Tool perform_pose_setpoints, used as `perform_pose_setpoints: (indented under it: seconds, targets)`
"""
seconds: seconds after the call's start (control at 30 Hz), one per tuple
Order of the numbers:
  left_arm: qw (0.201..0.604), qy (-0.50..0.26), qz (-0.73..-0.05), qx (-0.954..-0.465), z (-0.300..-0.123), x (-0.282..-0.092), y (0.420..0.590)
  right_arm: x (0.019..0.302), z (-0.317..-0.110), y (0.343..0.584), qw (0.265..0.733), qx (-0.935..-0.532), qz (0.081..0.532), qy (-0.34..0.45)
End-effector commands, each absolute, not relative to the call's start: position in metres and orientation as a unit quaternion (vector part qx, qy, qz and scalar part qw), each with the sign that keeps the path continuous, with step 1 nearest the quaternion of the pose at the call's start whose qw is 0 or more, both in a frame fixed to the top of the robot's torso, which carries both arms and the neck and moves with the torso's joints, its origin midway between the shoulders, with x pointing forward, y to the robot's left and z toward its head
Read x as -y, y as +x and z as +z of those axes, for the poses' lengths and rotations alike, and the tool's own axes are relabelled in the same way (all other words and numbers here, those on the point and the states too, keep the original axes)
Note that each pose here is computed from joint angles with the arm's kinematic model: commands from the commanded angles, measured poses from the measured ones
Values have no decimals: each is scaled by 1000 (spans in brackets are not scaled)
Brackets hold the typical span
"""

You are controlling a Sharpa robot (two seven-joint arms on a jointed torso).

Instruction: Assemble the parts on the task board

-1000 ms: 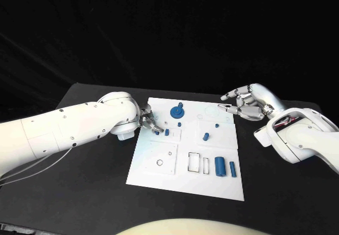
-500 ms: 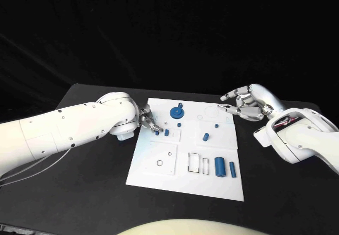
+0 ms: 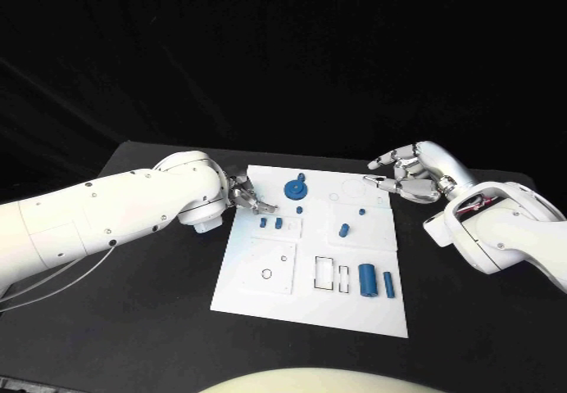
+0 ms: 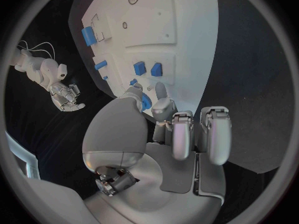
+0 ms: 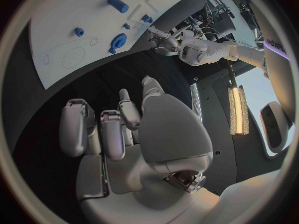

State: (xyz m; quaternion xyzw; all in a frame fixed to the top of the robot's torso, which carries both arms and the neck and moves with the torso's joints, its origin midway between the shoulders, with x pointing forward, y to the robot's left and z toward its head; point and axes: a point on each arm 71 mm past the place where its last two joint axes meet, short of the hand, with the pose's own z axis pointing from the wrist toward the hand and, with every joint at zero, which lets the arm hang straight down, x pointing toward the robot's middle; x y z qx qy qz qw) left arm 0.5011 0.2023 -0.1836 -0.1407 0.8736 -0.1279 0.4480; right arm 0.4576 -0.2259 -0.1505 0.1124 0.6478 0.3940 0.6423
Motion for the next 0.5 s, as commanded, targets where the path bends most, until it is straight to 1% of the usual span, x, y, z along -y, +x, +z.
perform_pose_setpoints:
  seconds: [0.03,0.13,0.23,0.33,0.5]
  targets:
    - [471,-177,-206,-839,-175,-196,504,225,-150,457,642,-647,397,107]
    - [485,-182,-258,-815,-170,-190,506,225,-150,457,643,-647,396,108]
    - [526,-150,-305,-780,-163,-179,507,225,-150,457,643,-647,396,108]
    - [571,-95,-325,-747,-160,-166,504,226,-150,457,643,-647,396,108]
    - [617,-16,-330,-715,-161,-151,499,226,-150,457,643,-647,396,108]
